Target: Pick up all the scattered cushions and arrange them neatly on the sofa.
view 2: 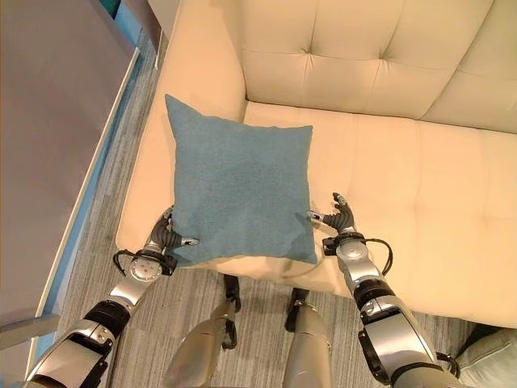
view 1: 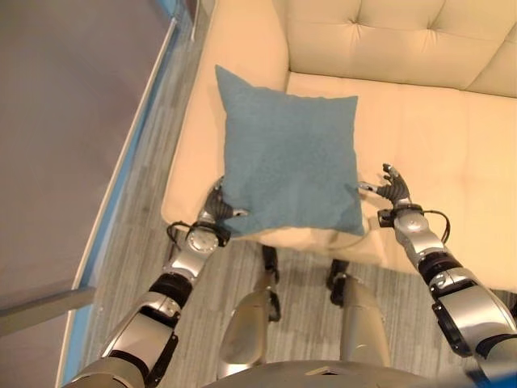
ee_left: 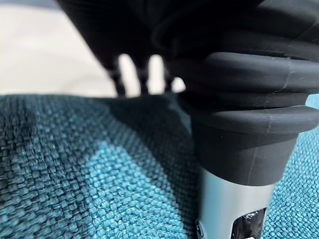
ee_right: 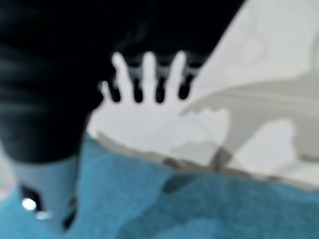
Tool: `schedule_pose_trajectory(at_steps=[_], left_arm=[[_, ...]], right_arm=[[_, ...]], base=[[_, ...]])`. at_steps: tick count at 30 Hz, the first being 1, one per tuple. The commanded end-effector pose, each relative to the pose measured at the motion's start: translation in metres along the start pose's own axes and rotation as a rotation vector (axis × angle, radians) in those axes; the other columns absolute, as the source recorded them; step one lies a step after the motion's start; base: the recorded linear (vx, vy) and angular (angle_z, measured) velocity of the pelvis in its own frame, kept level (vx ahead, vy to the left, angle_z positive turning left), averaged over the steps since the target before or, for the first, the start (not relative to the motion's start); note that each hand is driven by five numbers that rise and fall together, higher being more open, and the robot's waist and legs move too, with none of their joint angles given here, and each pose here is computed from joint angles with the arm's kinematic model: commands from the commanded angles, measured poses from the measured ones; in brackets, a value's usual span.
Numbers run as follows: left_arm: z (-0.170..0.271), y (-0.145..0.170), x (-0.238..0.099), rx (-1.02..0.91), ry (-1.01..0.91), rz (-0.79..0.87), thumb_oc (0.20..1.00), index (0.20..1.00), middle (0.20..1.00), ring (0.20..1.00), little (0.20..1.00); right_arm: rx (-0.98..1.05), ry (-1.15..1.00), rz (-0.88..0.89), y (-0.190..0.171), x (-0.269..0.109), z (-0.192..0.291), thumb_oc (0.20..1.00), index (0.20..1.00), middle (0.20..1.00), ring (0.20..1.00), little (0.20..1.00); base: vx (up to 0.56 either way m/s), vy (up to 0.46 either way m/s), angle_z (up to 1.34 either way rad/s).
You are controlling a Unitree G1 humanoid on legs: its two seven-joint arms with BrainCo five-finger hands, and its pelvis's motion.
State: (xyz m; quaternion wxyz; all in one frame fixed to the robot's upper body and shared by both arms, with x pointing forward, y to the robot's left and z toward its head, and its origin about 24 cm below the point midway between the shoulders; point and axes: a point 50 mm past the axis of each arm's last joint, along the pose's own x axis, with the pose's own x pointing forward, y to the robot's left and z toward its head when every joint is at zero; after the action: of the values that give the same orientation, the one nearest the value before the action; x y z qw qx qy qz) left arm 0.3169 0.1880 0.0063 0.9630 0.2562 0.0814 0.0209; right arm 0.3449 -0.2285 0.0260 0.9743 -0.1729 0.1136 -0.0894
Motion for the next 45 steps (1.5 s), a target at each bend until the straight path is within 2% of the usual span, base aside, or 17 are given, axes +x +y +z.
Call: schedule_pose_trajectory(at_steps=[1, 7, 9, 11, 12, 13, 14, 15, 18, 26, 35, 40, 45], left_arm=[[0.035, -0.002, 0.011, -0.061, -0.133, 0.025, 1.000, 1.000, 1.000, 1.000, 1.000], [0.081, -0.004, 0.016, -0.104, -0.303, 0.025, 1.000, 1.000, 1.000, 1.000, 1.000], [0.124, -0.003, 0.014, -0.177, -0.460, 0.032, 1.000, 1.000, 1.000, 1.000, 1.000], [0.135, -0.004, 0.013, -0.190, -0.498, 0.036, 1.000, 1.000, 1.000, 1.000, 1.000], [0.147, -0.004, 0.012, -0.208, -0.534, 0.040, 1.000, 1.000, 1.000, 1.000, 1.000], [0.150, -0.008, 0.012, -0.249, -0.531, 0.039, 1.000, 1.000, 1.000, 1.000, 1.000], [0.148, -0.007, 0.012, -0.264, -0.521, 0.039, 0.824, 0.824, 0.824, 0.824, 0.824], [0.143, -0.009, 0.011, -0.273, -0.508, 0.032, 0.200, 0.200, 0.200, 0.200, 0.200], [0.129, -0.010, 0.008, -0.303, -0.470, 0.014, 0.200, 0.200, 0.200, 0.200, 0.200], [0.085, -0.015, -0.005, -0.347, -0.344, -0.011, 0.200, 0.200, 0.200, 0.200, 0.200], [0.079, -0.034, -0.028, -0.374, -0.368, -0.140, 0.200, 0.200, 0.200, 0.200, 0.200], [0.080, -0.044, -0.039, -0.442, -0.382, -0.209, 0.200, 0.200, 0.200, 0.200, 0.200], [0.076, -0.053, -0.049, -0.507, -0.360, -0.246, 0.200, 0.200, 0.200, 0.200, 0.200]], right_arm=[[-0.008, -0.054, 0.017, 0.010, 0.006, 0.017, 1.000, 1.000, 1.000, 1.000, 1.000], [-0.070, -0.098, 0.060, 0.020, 0.009, 0.033, 1.000, 1.000, 1.000, 1.000, 1.000], [-0.078, -0.166, 0.118, 0.042, 0.009, 0.055, 1.000, 1.000, 1.000, 1.000, 1.000], [-0.077, -0.213, 0.150, 0.055, 0.009, 0.069, 1.000, 1.000, 1.000, 1.000, 1.000], [-0.041, -0.291, 0.198, 0.071, 0.005, 0.092, 1.000, 1.000, 1.000, 1.000, 1.000], [0.027, -0.389, 0.275, 0.094, -0.004, 0.120, 0.200, 0.200, 0.200, 0.200, 0.200], [0.106, -0.422, 0.306, 0.102, -0.010, 0.131, 0.200, 0.200, 0.200, 0.200, 0.200], [0.134, -0.434, 0.315, 0.105, -0.012, 0.134, 0.200, 0.200, 0.200, 0.200, 0.200], [0.152, -0.487, 0.349, 0.107, -0.020, 0.139, 0.200, 0.200, 0.200, 0.200, 0.200], [0.150, -0.442, 0.357, 0.095, -0.032, 0.097, 0.200, 0.200, 0.200, 0.200, 0.200], [0.187, -0.434, 0.372, 0.090, -0.057, 0.065, 0.200, 0.200, 0.200, 0.200, 0.200], [0.253, -0.427, 0.312, 0.070, -0.069, 0.047, 0.200, 0.200, 0.200, 0.200, 0.200], [0.231, -0.405, 0.263, 0.050, -0.079, 0.029, 0.200, 0.200, 0.200, 0.200, 0.200]], base=[[0.08, -0.023, 0.20], [0.01, -0.006, 0.14], [-0.02, 0.049, 0.13], [-0.02, 0.068, 0.10], [-0.02, 0.081, 0.08], [-0.02, 0.088, -0.02], [0.00, 0.076, -0.08], [0.01, 0.052, -0.07], [0.02, 0.037, -0.06], [-0.02, -0.005, -0.03], [0.00, -0.088, -0.11], [-0.03, -0.230, 0.21], [0.06, -0.074, -0.05]])
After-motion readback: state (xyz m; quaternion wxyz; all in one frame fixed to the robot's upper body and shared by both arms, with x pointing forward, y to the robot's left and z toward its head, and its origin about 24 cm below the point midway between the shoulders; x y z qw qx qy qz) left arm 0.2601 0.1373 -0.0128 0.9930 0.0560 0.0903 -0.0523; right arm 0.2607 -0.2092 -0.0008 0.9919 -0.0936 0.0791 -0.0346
